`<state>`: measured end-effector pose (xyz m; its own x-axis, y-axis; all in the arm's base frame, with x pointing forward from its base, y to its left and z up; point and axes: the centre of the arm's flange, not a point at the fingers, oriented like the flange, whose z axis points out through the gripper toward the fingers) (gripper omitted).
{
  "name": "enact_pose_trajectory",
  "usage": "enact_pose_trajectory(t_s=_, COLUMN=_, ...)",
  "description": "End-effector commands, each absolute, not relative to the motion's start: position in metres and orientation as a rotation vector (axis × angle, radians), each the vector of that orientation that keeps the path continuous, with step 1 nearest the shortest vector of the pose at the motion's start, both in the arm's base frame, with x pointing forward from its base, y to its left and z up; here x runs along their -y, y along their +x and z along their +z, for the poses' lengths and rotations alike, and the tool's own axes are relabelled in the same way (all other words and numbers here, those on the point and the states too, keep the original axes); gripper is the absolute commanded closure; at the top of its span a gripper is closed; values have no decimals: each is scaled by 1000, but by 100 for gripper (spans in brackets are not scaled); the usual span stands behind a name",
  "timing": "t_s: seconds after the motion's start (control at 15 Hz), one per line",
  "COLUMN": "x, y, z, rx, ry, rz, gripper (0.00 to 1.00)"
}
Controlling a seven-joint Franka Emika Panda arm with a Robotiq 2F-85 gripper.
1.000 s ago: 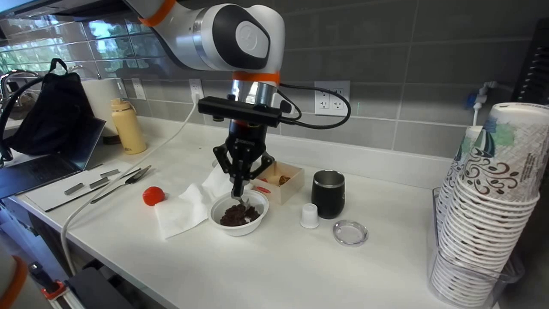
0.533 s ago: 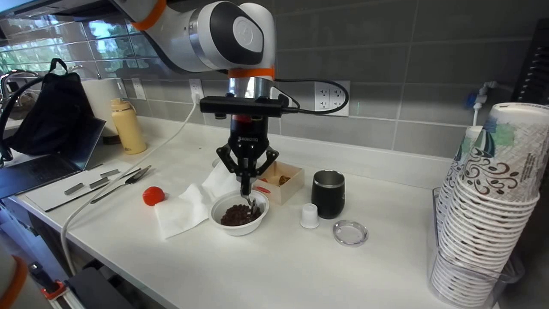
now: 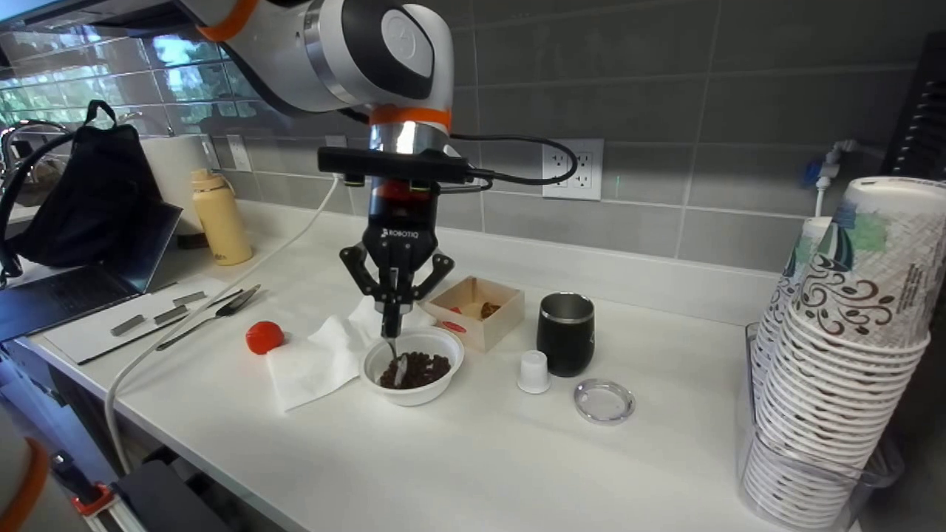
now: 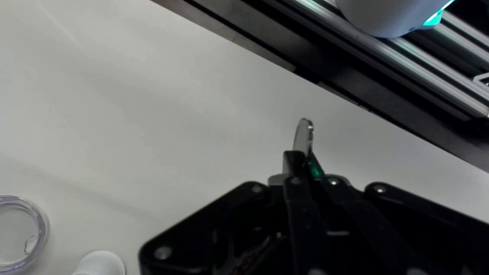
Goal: Pick up the spoon and mix the objects in the white bowl
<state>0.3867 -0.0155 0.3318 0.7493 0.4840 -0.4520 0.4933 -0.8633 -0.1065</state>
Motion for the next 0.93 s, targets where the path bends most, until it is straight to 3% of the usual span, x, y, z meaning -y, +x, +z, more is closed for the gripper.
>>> enact_pose_trajectory(t_s=0.0, x=13, y=385, z=335, rx=-870, ry=2920, rz=-794, gripper=99)
enact_pose_trajectory(t_s=0.53, x=16, y=406, z=332, rx=-796, ry=2975, rz=-478, gripper=99)
enact_pose_trajectory(t_s=0.87, x=26, y=410, z=333, rx=-697, ry=2832, rz=-436, gripper=99)
